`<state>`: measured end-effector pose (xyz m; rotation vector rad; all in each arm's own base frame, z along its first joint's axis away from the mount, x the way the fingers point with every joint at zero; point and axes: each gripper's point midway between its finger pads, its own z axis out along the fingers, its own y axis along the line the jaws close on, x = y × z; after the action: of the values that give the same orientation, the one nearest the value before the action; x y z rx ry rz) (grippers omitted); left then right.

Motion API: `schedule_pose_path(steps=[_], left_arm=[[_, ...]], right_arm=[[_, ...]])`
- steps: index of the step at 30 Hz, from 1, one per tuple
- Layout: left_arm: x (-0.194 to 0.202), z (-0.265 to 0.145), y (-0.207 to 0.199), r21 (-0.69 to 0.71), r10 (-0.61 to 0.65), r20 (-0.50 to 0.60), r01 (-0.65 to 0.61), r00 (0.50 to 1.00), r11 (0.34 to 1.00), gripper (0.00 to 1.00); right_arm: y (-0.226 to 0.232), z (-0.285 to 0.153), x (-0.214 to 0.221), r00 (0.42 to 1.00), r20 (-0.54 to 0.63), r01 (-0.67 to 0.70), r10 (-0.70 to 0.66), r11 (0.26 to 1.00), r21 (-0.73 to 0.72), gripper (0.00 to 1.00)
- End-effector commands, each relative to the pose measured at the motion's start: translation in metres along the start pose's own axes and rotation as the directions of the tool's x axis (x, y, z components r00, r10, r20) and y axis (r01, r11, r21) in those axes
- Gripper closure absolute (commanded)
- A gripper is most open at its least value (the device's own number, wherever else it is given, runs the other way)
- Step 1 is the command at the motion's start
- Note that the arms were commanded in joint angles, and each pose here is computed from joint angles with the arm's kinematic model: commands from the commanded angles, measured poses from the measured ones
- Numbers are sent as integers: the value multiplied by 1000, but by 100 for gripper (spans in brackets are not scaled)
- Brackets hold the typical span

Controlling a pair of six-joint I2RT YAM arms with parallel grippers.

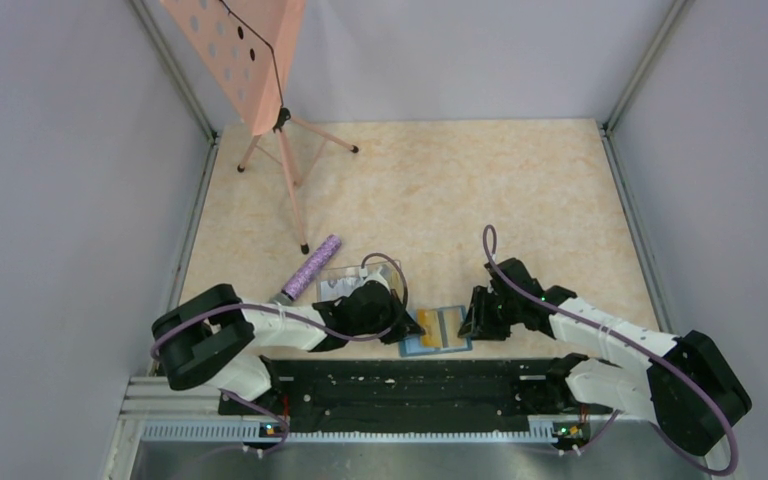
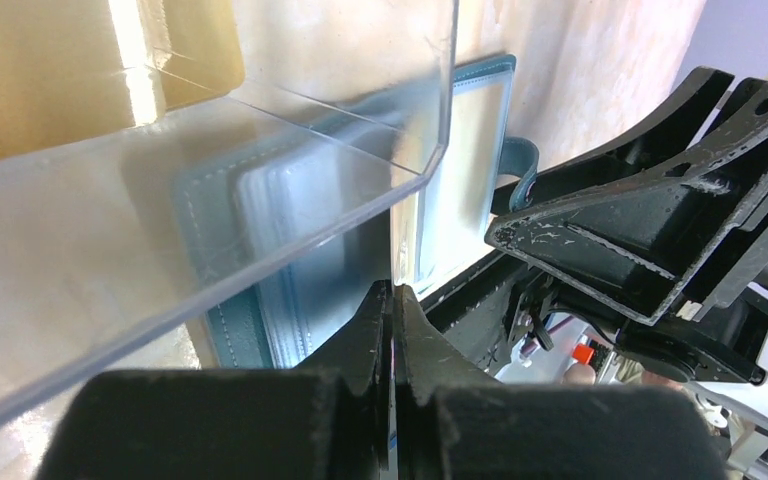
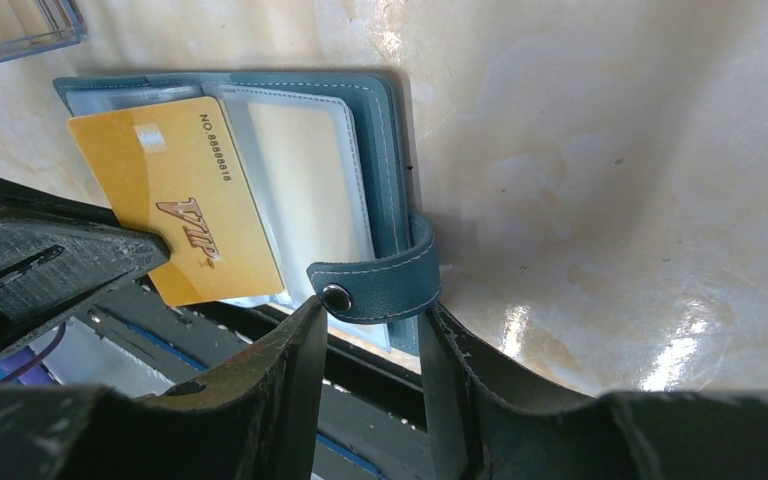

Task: Put the credit cards into the card holder
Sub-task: Insert the credit card into the card holder.

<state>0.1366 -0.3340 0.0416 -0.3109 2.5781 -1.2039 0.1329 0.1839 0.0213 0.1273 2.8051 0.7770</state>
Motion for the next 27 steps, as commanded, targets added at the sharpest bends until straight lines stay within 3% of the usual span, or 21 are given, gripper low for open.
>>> schedule_pose_path(steps=[1,10,18,27], left_arm=[[7,8,3,-9,0,-34,0,999,1000,100],[11,17,-4,45,-23,-59,25,998,999,100],[6,18,-1,29,-2,-32,3,999,1000,100],[10,27,-3,-25,62,-84,-64,995,998,98]], right_arm=[[-3,3,0,1000,6,0,0,1000,-1,62],[-4,3,1,1000,3,3,-3,1000,1,61],[-4,3,1,1000,2,4,-4,1000,1,62],[-3,3,0,1000,2,6,-6,1000,-4,62]])
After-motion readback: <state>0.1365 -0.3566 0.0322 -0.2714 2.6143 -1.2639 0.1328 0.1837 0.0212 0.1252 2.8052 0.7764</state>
